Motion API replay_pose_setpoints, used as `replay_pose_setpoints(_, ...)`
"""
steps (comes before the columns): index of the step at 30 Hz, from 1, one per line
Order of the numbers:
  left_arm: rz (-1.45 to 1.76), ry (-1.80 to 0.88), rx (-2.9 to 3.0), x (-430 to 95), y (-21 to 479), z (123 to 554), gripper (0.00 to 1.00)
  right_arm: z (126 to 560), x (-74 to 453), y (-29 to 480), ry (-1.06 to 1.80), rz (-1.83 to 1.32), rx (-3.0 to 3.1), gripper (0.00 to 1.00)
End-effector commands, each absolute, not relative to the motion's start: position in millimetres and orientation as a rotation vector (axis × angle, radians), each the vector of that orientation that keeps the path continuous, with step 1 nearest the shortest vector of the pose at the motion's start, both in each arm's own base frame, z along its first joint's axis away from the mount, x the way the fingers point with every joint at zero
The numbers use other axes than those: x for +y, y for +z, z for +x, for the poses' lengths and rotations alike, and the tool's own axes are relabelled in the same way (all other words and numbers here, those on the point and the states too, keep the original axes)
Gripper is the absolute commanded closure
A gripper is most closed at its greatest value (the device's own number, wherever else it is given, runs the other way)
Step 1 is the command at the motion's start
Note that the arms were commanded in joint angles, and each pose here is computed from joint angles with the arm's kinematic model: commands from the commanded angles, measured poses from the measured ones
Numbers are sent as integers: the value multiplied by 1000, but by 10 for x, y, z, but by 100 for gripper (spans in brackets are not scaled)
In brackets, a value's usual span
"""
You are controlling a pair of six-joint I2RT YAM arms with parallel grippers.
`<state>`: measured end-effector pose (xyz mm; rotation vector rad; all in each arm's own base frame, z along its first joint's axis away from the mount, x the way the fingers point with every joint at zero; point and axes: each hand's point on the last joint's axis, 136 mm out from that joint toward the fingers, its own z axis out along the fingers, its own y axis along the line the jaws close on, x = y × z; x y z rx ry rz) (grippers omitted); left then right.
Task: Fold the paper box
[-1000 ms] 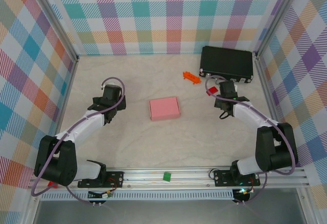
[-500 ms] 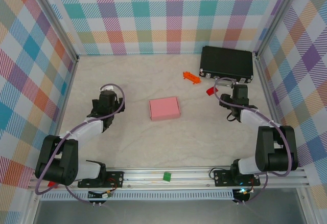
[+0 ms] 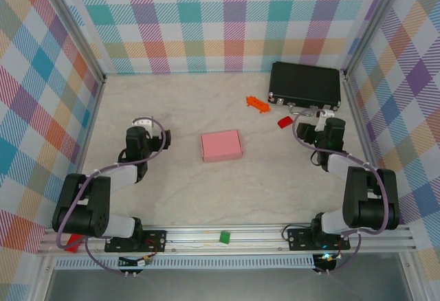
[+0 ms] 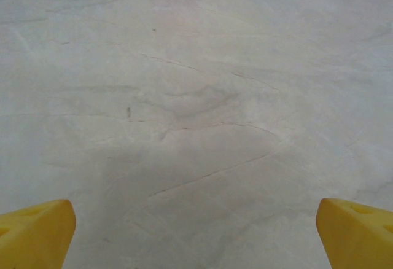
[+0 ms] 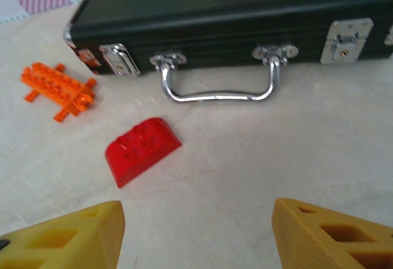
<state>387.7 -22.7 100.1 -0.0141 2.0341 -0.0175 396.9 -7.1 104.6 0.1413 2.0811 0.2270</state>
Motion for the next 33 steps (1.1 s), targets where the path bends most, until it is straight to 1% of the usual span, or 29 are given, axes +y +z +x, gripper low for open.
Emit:
replay_pose_setpoints(1,24,-88,1969,-299,1061,3978,0,3987,61,1136,309,49,2011,34)
replay_pose_setpoints(11,30,-87,1943,-296,860,3964,0,3879,133,1106,318,-13,1910,32)
replay_pose_setpoints(17,-89,-8,1956,-108,822,4012,0,3837,167,1100,309,-37,1881,28)
replay_pose_setpoints(20,-99,1,1949,-88,825,4002,0,3827,202,1001,277,-57,1858,26)
replay_pose_setpoints(22,-98,2,1947,-90,832,4000,0,3839,195,991,271,-47,1879,22)
replay_pose_setpoints(23,-98,1,1950,-89,824,3995,0,3866,166,980,257,-29,1894,12)
replay_pose_setpoints(24,-97,0,1950,-93,824,3998,0,3908,166,970,257,-24,1893,1)
replay_pose_setpoints(33,-97,2,1949,-89,830,4004,0,3956,191,935,207,-30,1933,1)
